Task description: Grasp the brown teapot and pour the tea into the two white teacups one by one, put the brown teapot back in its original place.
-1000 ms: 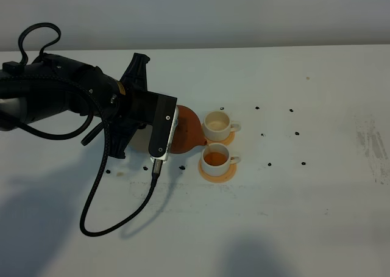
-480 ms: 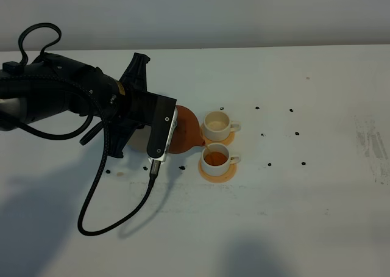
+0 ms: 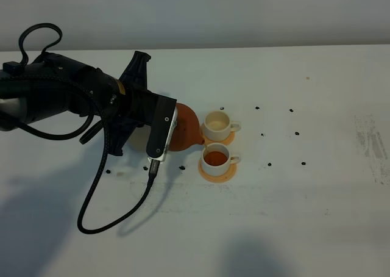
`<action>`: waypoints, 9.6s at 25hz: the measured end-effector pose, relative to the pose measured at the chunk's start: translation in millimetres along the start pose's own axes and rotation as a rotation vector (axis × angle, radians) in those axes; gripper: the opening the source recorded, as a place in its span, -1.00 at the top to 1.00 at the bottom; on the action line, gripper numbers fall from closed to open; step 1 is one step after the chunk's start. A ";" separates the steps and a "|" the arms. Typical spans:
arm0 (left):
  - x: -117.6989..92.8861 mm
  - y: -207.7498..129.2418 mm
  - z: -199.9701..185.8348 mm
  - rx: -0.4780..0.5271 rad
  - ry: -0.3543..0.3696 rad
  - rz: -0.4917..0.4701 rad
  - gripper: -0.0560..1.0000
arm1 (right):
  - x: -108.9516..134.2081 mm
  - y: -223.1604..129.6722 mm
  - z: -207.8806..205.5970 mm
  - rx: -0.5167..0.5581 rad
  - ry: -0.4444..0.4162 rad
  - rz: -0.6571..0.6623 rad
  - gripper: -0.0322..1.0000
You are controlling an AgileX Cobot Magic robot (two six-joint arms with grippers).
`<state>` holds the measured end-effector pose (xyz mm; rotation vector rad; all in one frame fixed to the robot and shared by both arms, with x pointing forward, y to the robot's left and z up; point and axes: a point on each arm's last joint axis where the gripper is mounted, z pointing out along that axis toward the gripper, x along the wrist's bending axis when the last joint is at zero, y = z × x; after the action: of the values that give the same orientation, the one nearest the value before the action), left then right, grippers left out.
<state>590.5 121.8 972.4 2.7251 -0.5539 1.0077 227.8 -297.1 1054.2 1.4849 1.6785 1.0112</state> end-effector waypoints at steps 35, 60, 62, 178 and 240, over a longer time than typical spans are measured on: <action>4.9 1.8 -0.2 -0.002 0.055 0.097 0.73 | 0.0 0.0 0.0 0.000 0.000 0.000 -0.12; 6.6 6.2 -0.3 -0.008 0.077 0.129 0.73 | 0.0 0.0 0.0 0.000 0.000 0.000 -0.12; 6.6 6.2 -0.3 -0.008 0.077 0.132 0.73 | 0.0 0.0 0.0 0.000 0.000 0.000 -0.12; -91.5 -2.9 1.5 0.083 -0.276 -1.228 0.73 | 0.0 0.0 0.0 0.000 0.000 0.000 -0.12; 42.2 -21.3 31.9 0.012 -0.055 -0.455 0.73 | 0.0 0.0 0.0 0.000 0.000 0.000 -0.12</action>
<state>647.5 120.1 975.2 2.7079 0.0714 0.8192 227.8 -297.1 1054.2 1.4849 1.6785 1.0112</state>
